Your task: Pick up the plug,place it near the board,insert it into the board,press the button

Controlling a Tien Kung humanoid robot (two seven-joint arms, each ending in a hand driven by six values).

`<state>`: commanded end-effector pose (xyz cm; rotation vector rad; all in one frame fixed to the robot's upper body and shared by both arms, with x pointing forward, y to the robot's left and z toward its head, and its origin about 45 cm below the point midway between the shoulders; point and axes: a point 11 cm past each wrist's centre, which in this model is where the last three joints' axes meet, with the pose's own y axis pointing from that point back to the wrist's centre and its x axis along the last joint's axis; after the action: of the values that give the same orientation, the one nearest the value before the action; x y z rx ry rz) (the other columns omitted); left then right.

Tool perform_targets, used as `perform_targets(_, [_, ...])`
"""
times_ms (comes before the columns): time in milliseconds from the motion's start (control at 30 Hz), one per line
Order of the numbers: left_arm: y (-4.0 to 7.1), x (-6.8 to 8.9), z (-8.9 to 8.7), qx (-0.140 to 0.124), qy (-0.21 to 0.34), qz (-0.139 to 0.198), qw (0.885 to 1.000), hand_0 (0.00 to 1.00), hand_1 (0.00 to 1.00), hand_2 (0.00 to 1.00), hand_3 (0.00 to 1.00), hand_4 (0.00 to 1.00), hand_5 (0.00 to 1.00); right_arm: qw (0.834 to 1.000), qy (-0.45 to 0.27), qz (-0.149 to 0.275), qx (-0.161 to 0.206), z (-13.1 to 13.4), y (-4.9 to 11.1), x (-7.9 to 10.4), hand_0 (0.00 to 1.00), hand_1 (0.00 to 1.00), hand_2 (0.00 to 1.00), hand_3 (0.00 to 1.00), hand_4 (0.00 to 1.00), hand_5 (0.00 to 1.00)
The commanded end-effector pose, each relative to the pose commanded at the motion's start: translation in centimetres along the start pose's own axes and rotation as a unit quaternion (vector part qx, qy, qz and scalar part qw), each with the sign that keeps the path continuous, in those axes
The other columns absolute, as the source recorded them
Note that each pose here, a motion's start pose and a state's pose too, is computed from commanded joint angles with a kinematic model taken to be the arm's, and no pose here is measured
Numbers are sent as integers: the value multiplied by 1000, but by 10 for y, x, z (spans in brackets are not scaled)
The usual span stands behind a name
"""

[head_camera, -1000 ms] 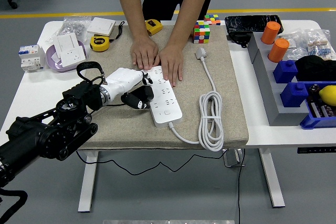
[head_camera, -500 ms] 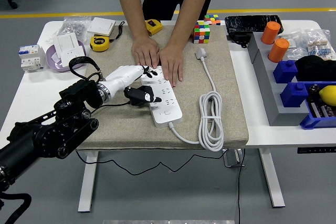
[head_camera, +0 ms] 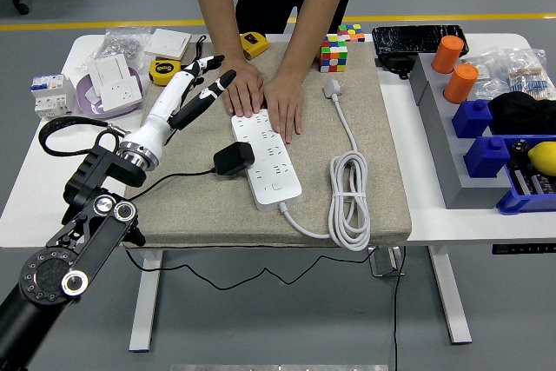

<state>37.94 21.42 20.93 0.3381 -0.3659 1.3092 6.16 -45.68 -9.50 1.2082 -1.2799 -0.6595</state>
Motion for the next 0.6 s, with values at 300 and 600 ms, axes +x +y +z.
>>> perform_targets(300, [40, -15, -53, 68, -37, -46, 996, 955, 980, 946, 908, 998, 998, 1000, -3, 1, 7, -6, 0, 1, 974, 910, 862, 885, 998, 961])
perform_targets(600, [50, -33, -68, 80, -76, -74, 991, 957, 974, 939, 900, 998, 998, 1000, -3, 1, 4, -3, 0, 0, 974, 911, 862, 882, 998, 968])
